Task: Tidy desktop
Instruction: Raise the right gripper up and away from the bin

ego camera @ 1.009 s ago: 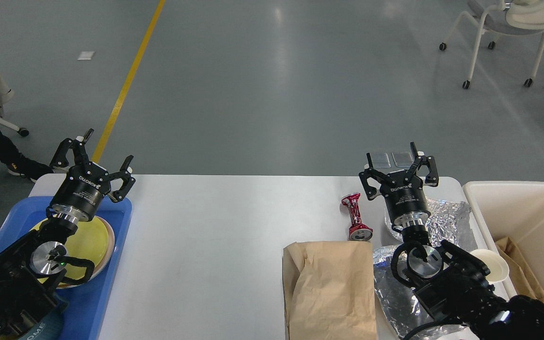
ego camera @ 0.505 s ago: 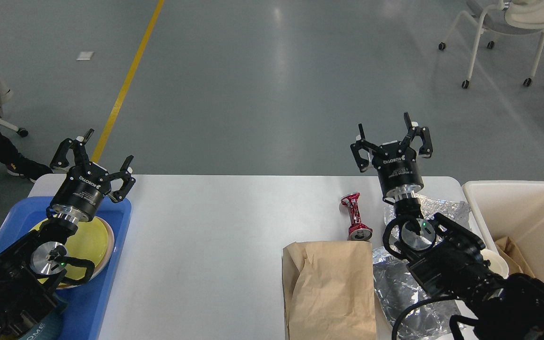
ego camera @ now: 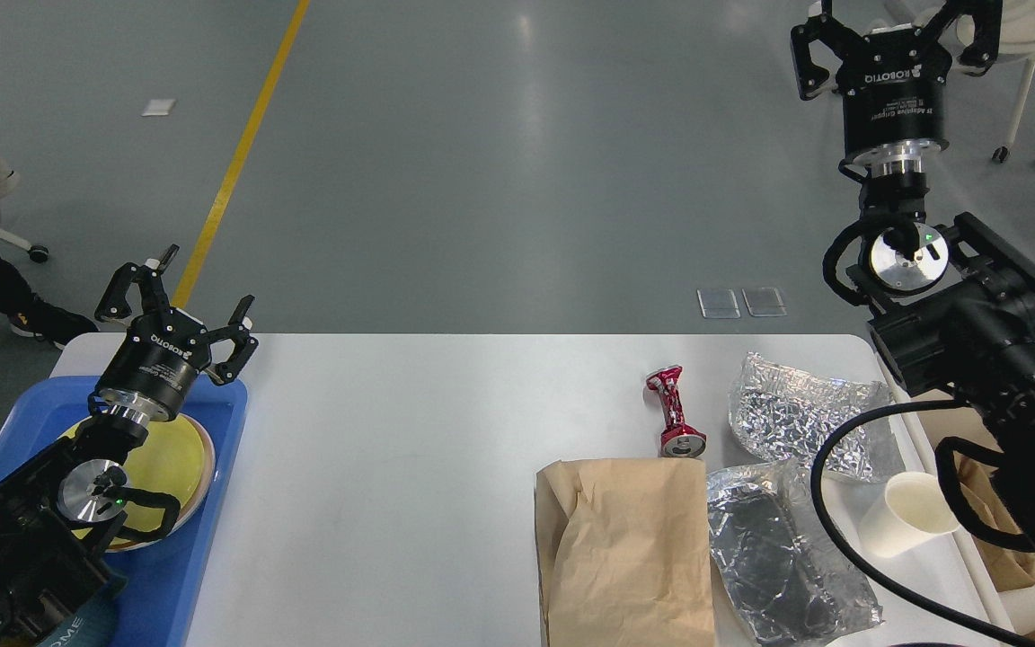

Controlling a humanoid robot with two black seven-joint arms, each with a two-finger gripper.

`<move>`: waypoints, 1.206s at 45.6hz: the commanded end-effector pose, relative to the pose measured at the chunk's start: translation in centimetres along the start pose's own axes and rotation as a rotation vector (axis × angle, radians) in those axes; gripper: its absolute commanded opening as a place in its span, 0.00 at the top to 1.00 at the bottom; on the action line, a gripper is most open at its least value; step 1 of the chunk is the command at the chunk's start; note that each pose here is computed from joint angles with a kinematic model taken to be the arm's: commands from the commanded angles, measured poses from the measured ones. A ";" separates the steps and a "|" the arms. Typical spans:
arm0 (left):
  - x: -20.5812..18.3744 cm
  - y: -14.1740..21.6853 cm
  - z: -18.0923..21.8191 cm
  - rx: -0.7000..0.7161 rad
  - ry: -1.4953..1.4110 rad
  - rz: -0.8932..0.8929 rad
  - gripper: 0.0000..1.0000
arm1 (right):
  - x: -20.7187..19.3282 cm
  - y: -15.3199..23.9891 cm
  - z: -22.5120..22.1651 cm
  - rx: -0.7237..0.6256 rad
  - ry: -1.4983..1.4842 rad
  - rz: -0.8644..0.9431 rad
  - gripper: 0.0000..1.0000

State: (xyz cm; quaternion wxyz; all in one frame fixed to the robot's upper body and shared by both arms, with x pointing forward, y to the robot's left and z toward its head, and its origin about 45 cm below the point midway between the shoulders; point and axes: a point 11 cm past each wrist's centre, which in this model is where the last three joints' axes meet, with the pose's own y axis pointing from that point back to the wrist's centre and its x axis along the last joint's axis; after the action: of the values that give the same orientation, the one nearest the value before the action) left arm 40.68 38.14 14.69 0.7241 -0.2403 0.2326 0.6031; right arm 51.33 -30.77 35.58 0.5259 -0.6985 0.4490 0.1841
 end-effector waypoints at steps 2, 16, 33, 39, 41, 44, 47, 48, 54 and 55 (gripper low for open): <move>0.1 0.1 0.0 0.001 -0.001 0.002 0.00 | 1.0 1.1 0.4 -0.057 0.046 0.013 0.00; 0.0 0.0 -0.1 0.001 0.001 0.001 0.00 | 5.6 5.6 -3.6 -0.014 0.113 0.147 0.00; 0.1 0.1 0.0 0.001 -0.001 0.002 0.00 | 5.8 3.9 -2.9 0.028 0.129 0.238 0.00; 0.0 0.0 -0.1 0.001 0.001 0.001 0.00 | 6.1 4.3 -2.2 -0.020 0.163 0.246 0.00; 0.0 0.0 -0.1 0.001 0.001 0.001 0.00 | 6.1 4.2 -2.1 -0.024 0.165 0.245 0.00; 0.1 0.1 0.0 0.001 -0.001 0.002 0.00 | 5.8 3.9 -2.0 -0.012 0.157 0.242 0.00; 0.0 0.0 0.0 0.000 0.001 0.000 0.00 | 5.4 3.6 -1.1 0.018 0.113 0.240 0.00; 0.0 0.0 -0.1 0.001 0.001 0.001 0.00 | 5.3 3.5 -1.1 0.036 0.100 0.244 0.00; 0.0 0.0 -0.1 0.001 0.001 0.001 0.00 | 5.1 3.2 -0.5 -0.027 0.140 0.233 0.00; 0.0 0.0 -0.1 0.001 0.001 0.001 0.00 | 4.9 3.1 -0.1 -0.053 0.157 0.222 0.00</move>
State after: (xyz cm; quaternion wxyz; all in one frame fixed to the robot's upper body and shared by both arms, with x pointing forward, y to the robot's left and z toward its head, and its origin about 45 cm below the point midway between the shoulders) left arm 40.63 38.13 14.61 0.7239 -0.2398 0.2335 0.6032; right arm 51.09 -34.41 30.15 0.4827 -0.6390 0.5635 0.2030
